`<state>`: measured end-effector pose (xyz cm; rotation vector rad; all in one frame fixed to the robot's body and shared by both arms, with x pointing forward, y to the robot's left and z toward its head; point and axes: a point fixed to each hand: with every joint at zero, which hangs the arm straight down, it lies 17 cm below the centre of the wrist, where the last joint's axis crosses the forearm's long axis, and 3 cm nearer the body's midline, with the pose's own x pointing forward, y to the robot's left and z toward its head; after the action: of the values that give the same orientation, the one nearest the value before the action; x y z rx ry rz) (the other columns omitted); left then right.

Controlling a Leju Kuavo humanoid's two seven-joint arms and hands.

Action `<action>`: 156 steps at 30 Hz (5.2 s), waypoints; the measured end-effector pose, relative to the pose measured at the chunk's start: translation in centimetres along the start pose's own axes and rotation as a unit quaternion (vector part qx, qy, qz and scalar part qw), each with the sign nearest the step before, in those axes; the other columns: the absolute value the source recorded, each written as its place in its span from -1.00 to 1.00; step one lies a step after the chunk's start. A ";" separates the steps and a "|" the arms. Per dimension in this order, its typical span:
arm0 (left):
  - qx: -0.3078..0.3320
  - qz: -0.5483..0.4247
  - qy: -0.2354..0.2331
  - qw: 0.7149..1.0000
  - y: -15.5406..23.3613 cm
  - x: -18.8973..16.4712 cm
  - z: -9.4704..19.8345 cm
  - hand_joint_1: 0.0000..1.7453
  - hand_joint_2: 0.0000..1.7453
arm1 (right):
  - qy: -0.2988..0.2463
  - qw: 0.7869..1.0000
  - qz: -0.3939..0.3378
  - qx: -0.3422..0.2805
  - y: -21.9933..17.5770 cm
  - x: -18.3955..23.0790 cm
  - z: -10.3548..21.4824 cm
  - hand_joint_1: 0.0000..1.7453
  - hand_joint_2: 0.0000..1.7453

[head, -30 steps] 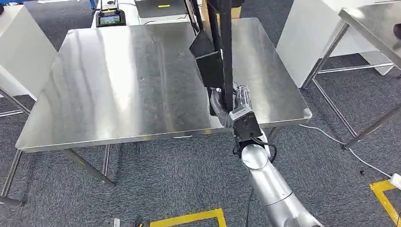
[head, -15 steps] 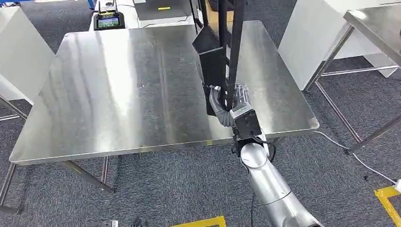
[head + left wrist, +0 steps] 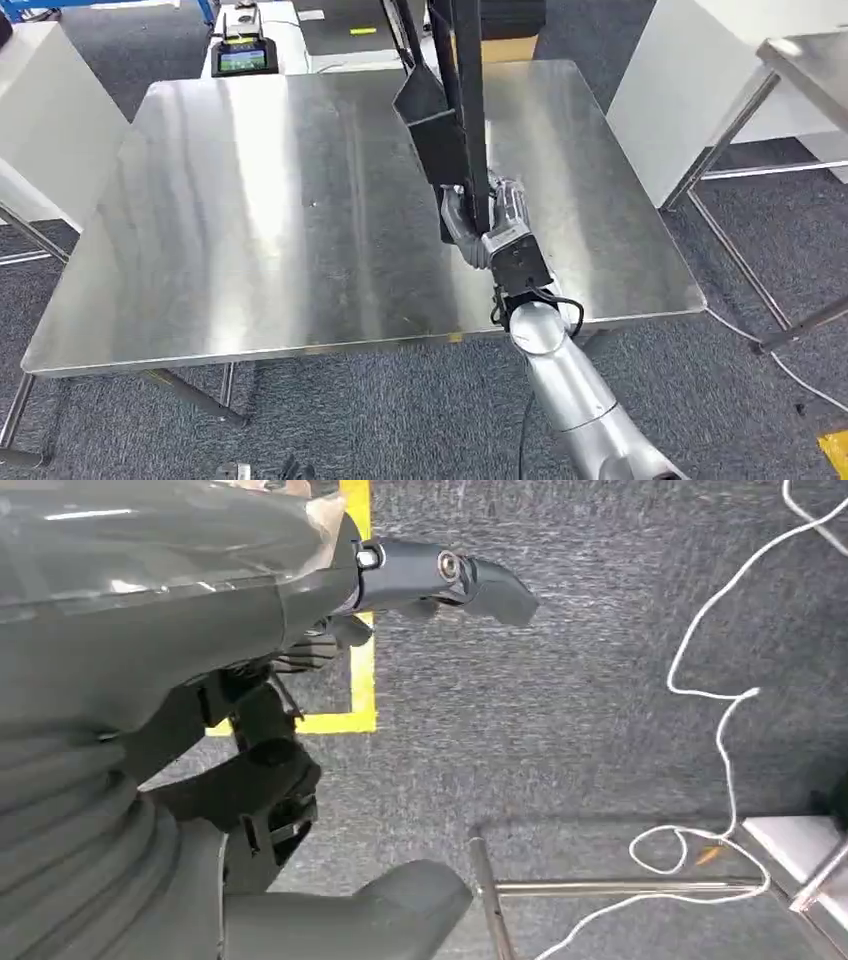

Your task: Take the parts from the cabinet and place them on the table.

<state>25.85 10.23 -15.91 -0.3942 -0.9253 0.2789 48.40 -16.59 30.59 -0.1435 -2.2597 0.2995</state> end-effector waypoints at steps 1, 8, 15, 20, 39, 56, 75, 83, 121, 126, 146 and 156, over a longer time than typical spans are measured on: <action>0.001 -0.001 -0.001 1.000 0.1 0.1 0.0 -1.00 1.00 | 0.000 1.000 -0.001 -0.001 0.0 0.1 0.0 1.00 1.00; 0.001 0.000 0.000 1.000 0.1 0.0 0.0 -1.00 1.00 | -0.002 1.000 0.003 0.001 0.1 0.1 -0.2 1.00 1.00; -0.002 0.015 -0.004 1.000 0.2 0.3 0.1 -1.00 1.00 | 0.020 0.954 0.301 -0.002 -1.9 -3.1 -1.6 1.00 1.00; -0.010 0.029 -0.019 0.999 -0.1 1.0 0.0 -1.00 1.00 | 0.068 0.854 0.513 0.047 -3.7 -9.6 -1.5 1.00 1.00; -0.027 0.021 -0.032 0.999 0.9 2.1 0.0 -1.00 1.00 | 0.302 0.615 0.703 0.192 -13.8 -26.1 10.2 -1.00 -1.00; -0.041 0.074 0.013 0.996 0.9 1.6 -0.1 -1.00 -1.00 | 0.274 0.665 0.664 0.206 -8.3 -25.9 11.0 -1.00 -1.00; 0.003 0.059 -0.013 0.998 3.1 1.4 0.4 -1.00 -1.00 | -0.129 0.882 0.448 -0.076 -1.7 2.0 4.1 -1.00 -1.00; 0.039 0.065 -0.032 0.997 4.8 1.2 1.1 -1.00 -1.00 | -0.112 0.901 0.312 -0.279 -9.3 10.9 10.2 -1.00 -1.00; 0.148 0.130 -0.050 0.979 9.3 -1.0 3.8 -1.00 -1.00 | 0.020 0.994 0.018 -0.101 5.8 2.2 12.4 -1.00 -1.00; 0.114 0.128 -0.047 0.984 7.7 -1.2 3.7 -1.00 -1.00 | 0.039 0.995 0.007 -0.093 5.7 1.2 13.1 -1.00 -1.00; 0.078 0.111 -0.020 0.991 5.8 -2.1 3.5 -1.00 -1.00 | 0.104 0.990 -0.017 -0.092 4.0 -1.0 17.8 -1.00 -1.00; 0.070 0.110 -0.013 0.991 5.2 -2.4 3.4 -1.00 -1.00 | 0.114 0.989 -0.018 -0.094 3.4 -1.2 18.3 -1.00 -1.00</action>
<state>21.36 14.67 -18.06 -0.3635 -0.8816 0.5500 35.25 -16.61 17.34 -0.2238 -2.0581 0.0478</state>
